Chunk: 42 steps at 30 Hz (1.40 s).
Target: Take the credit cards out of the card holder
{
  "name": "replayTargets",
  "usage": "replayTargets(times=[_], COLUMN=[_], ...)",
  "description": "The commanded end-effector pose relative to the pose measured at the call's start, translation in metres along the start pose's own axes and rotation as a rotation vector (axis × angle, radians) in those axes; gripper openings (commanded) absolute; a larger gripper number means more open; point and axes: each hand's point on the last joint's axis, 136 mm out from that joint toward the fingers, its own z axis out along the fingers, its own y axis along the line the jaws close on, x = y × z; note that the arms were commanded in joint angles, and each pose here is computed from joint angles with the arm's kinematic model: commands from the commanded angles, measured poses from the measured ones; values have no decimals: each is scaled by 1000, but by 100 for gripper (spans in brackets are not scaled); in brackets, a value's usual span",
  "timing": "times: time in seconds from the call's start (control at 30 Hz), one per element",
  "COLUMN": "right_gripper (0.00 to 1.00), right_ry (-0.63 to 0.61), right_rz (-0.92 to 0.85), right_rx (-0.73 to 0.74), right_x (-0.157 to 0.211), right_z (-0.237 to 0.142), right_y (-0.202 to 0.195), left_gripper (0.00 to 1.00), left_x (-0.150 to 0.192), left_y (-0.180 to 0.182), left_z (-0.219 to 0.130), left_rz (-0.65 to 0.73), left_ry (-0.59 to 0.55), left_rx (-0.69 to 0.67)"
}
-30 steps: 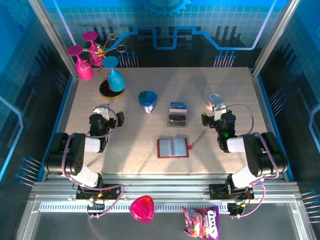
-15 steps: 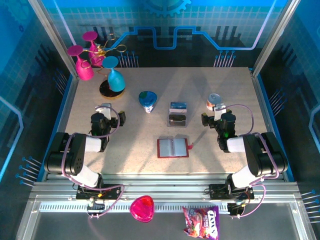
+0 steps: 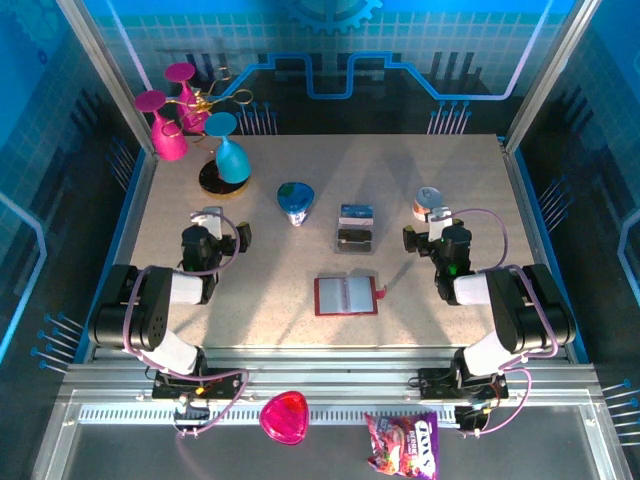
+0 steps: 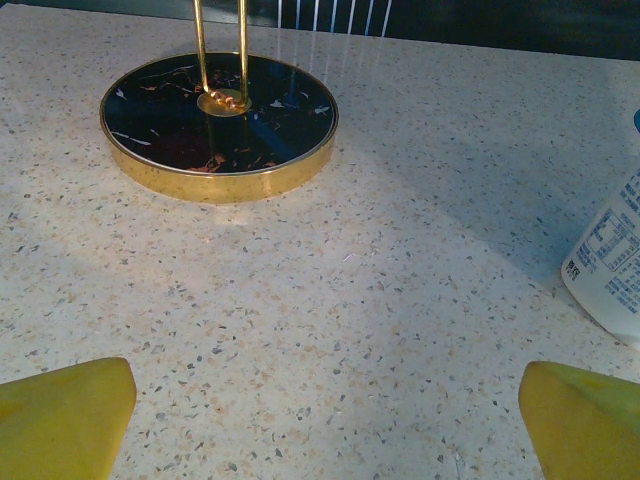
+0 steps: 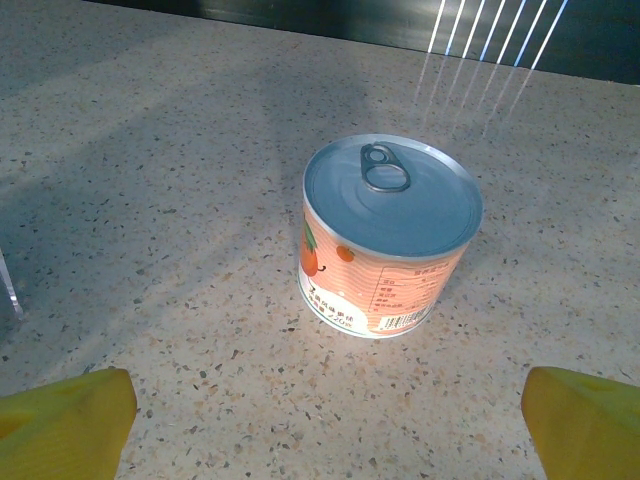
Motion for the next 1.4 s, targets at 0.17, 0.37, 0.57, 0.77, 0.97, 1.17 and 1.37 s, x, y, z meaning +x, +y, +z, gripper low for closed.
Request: replayTargets(times=[0.17,0.37,0.57,0.77,0.97,1.17,1.37], right_gripper=[100,100,100,100,100,100,100], right_ry=[-51,-51,-52,-53,-52,-51,-45], right_rz=[22,23,23,20,21,21,36], right_rx=[11,11,12,10,12,11,9], right_x=[-14,-14,-14,-14,-14,-14,-14], right_z=[2,2,2,2,2,2,3], right_y=[-6,-6,-6,-6,-6,-6,-9], left_gripper=[99,99,99,99,99,99,99], left_x=[-12,-12,-12,-12,-12,-13,-12], left_y=[0,0,0,0,0,0,0], left_z=[2,2,3,3,2,2,2], left_rz=[22,22,22,21,22,21,22], left_ry=[-36,-35,-35,-35,-35,-36,-36], left_rx=[-7,-6,-6,-7,-7,-7,-7])
